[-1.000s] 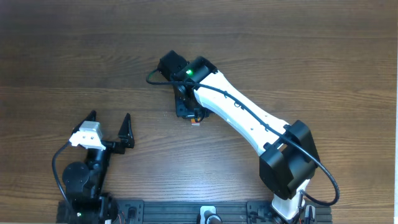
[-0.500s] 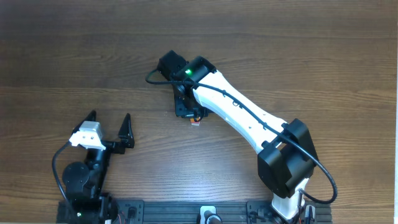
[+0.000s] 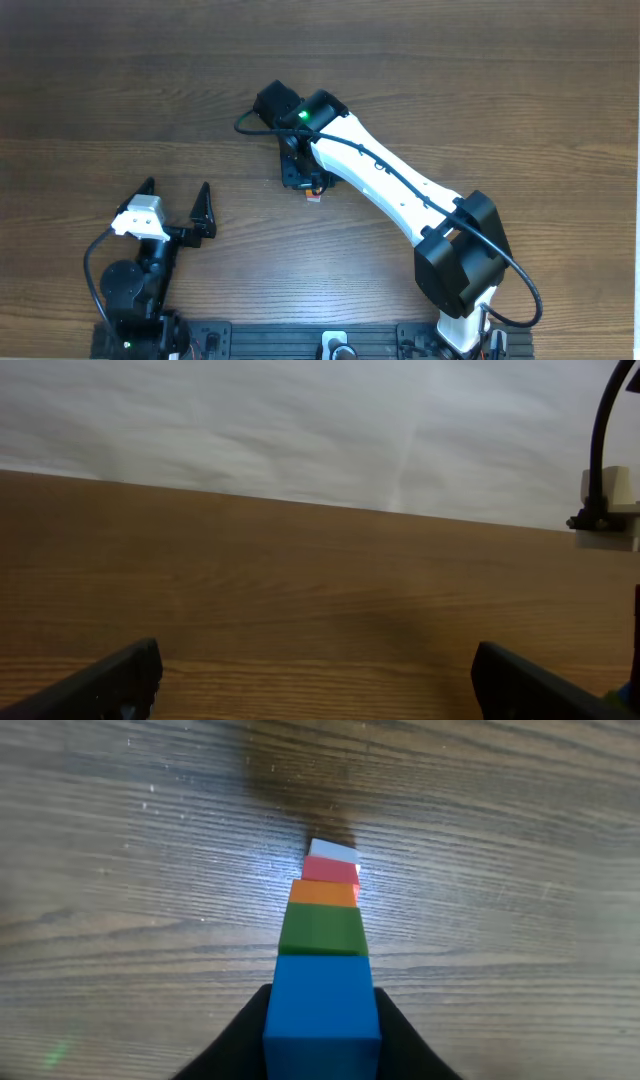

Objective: Stack Cubes

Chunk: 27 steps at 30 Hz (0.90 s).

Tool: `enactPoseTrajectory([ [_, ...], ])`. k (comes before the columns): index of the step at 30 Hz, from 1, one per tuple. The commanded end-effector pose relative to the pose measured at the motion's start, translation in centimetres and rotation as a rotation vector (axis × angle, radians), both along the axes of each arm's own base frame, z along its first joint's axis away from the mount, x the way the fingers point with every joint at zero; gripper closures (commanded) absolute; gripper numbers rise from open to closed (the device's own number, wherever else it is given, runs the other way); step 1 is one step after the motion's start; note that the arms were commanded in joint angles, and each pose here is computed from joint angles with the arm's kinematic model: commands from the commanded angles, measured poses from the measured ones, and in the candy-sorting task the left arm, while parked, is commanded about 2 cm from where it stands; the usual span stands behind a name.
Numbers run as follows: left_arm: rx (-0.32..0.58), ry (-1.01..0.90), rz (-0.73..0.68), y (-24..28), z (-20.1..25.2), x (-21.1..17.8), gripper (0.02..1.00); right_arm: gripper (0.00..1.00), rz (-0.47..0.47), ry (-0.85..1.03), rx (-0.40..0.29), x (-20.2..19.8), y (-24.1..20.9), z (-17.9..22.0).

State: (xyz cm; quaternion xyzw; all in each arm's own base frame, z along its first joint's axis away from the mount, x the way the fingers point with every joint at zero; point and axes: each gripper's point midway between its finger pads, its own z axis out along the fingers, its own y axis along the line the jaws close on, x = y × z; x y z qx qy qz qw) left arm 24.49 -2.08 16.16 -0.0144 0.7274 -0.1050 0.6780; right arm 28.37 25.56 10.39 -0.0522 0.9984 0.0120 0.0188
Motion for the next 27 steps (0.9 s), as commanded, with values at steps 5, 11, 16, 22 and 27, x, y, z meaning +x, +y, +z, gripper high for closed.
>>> enactPoseTrajectory([
  [5, 0.014, -0.001, -0.018, -0.3, -0.1, 0.0, 0.018, 0.546, -0.008, -0.006, 0.007, 0.7, 0.2, 0.0],
  [11, 0.014, -0.001, -0.018, -0.3, -0.1, 0.0, 0.018, 0.406, -0.011, -0.010, 0.009, 0.8, 0.1, 0.0],
  [16, 0.014, -0.001, -0.018, -0.3, -0.1, 0.0, 0.018, 0.009, -0.014, -0.091, 0.064, 4.0, 0.1, 0.3],
  [22, 0.014, -0.001, -0.018, -0.3, -0.1, 0.0, 0.018, 0.009, -0.008, -0.220, 0.111, 9.2, -1.8, 1.2],
  [27, 0.014, -0.001, -0.018, -0.3, -0.1, 0.0, 0.018, 0.009, -0.071, -0.280, 0.055, 12.7, -7.7, 2.7],
])
